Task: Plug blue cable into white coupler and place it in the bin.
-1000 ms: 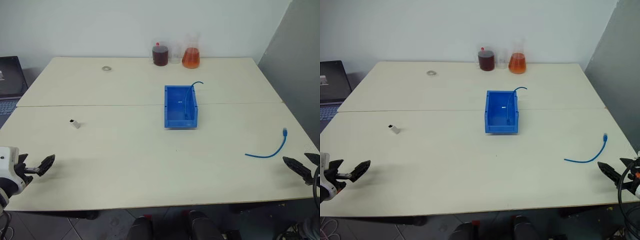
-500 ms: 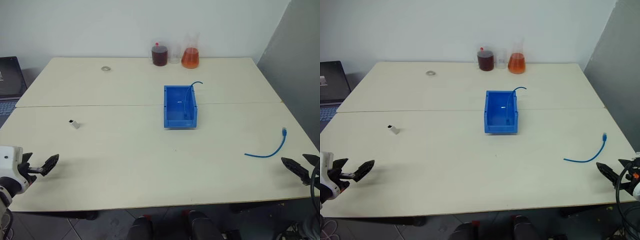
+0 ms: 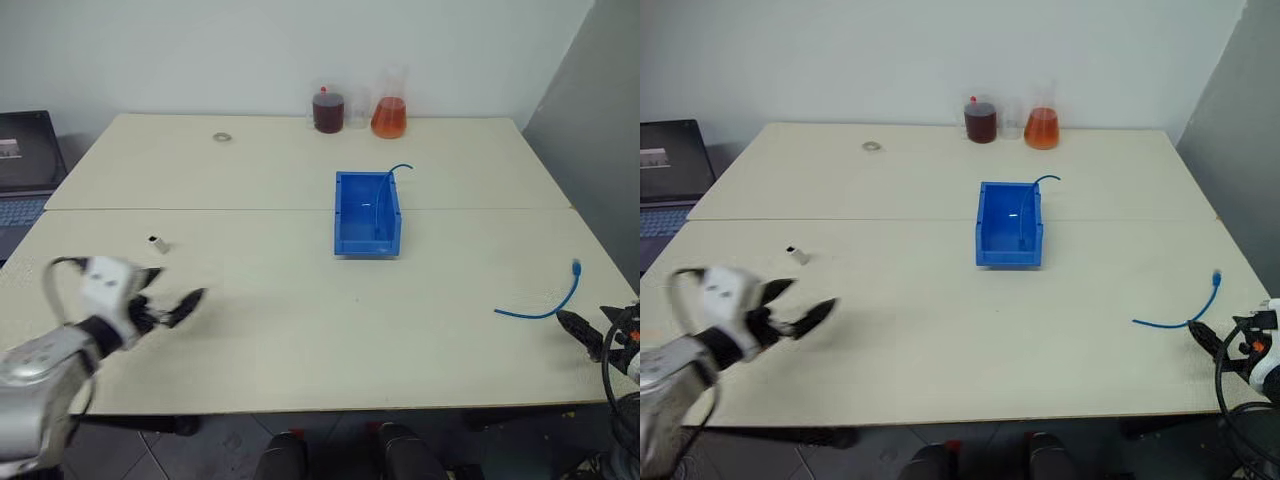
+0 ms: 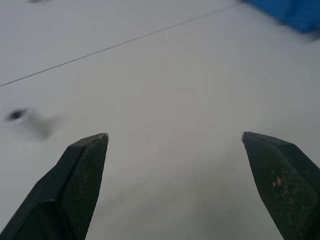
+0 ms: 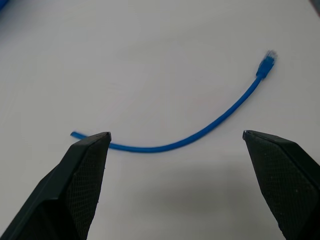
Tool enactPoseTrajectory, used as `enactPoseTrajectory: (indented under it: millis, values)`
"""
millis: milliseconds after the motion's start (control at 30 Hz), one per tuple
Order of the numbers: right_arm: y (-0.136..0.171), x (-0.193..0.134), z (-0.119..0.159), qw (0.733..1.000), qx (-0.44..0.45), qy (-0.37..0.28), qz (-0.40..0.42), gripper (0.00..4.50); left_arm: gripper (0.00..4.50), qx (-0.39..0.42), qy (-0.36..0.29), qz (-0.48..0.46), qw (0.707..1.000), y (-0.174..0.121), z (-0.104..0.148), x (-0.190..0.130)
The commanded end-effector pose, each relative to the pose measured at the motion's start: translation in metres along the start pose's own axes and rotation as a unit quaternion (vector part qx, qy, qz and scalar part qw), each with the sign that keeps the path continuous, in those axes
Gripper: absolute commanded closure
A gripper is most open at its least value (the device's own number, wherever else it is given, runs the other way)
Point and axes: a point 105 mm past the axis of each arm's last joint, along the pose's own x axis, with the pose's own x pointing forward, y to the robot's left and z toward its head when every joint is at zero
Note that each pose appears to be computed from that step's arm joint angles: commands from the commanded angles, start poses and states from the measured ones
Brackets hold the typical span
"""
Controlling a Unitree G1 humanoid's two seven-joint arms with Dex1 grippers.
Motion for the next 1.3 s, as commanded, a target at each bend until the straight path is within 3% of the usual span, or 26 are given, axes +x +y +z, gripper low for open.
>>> enactPoseTrajectory:
  millis: [33,267,533,700,867,1067,1300]
  values:
    - [-0.012,0.003,0.012,0.998,-0.004,-0.021,-0.058,0.01,0.0,0.056,-0.05,-0.128,0.989,-0.041,0.037,0.046]
    - [-0.026,0.017,0.022,0.992,0.028,-0.019,-0.119,0.01,0.0,0.137,-0.105,-0.359,0.917,-0.107,0.076,0.098]
    - [-0.035,0.042,0.024,0.99,0.06,0.023,-0.124,0.01,0.0,0.21,-0.13,-0.447,0.86,-0.143,0.08,0.124]
    - [-0.035,0.062,0.024,0.989,0.064,0.027,-0.13,0.01,0.0,0.216,-0.145,-0.457,0.851,-0.155,0.081,0.132]
    - [-0.05,0.08,0.006,0.974,0.089,0.056,-0.199,0.01,0.0,0.211,-0.146,-0.453,0.854,-0.154,0.076,0.13]
    - [-0.04,0.101,0.011,0.975,0.112,0.041,-0.19,0.01,0.0,0.2,-0.143,-0.443,0.862,-0.15,0.071,0.127]
    - [-0.029,0.106,0.008,0.976,0.127,0.045,-0.173,1.56,0.0,0.19,-0.141,-0.427,0.873,-0.146,0.066,0.124]
